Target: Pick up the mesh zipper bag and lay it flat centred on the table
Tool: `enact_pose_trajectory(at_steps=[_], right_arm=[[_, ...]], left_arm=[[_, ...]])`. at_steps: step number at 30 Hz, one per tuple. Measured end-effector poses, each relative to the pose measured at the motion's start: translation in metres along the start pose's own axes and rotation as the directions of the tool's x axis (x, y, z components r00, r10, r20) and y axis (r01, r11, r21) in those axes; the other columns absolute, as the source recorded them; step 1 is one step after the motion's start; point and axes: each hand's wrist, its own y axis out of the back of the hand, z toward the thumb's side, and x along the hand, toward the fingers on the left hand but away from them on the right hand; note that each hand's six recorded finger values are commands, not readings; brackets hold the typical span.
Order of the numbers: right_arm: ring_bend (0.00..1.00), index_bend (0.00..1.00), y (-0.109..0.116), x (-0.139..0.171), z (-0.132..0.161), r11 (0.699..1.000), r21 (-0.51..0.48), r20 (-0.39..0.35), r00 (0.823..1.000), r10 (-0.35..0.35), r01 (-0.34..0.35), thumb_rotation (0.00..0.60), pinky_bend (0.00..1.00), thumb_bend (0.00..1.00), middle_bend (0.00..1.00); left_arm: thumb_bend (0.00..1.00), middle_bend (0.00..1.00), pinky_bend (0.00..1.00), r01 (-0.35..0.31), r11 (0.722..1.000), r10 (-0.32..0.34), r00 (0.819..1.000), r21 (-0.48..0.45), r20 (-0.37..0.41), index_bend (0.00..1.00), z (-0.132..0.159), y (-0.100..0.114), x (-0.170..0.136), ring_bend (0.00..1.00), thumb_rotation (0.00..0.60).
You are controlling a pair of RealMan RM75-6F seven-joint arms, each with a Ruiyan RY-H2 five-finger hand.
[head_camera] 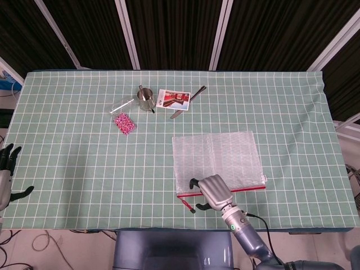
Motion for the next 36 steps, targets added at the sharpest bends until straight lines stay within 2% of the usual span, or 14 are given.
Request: enact_pose_trajectory(at_steps=[13,21,36], right_arm=[[1.0,0.48,-0.041,-0.009,0.01,0.999,-0.046,0.067,0.997,0.025,-0.021,0.6,0.92,0.26,1.0],[1.0,0.48,-0.051,-0.01,0.014,0.996,-0.093,0.095,0.995,0.016,-0.007,0.6,0.92,0.28,1.0],[1.0,0.5,-0.06,-0.009,0.016,0.994,-0.107,0.133,0.991,0.013,0.002,0.6,0.92,0.33,1.0]], left_arm=[[0.03,0.0,0.0,0.014,1.0,-0.014,1.0,0.0,-0.001,0.0,-0.001,-0.002,0.001,0.0,0.6],[0.03,0.0,0.0,0.019,1.0,-0.019,1.0,-0.009,0.0,0.0,-0.001,-0.002,0.002,0.0,0.6],[0.03,0.0,0.0,0.021,1.0,-0.021,1.0,-0.019,0.004,0.0,-0.001,-0.001,0.002,0.0,0.6]])
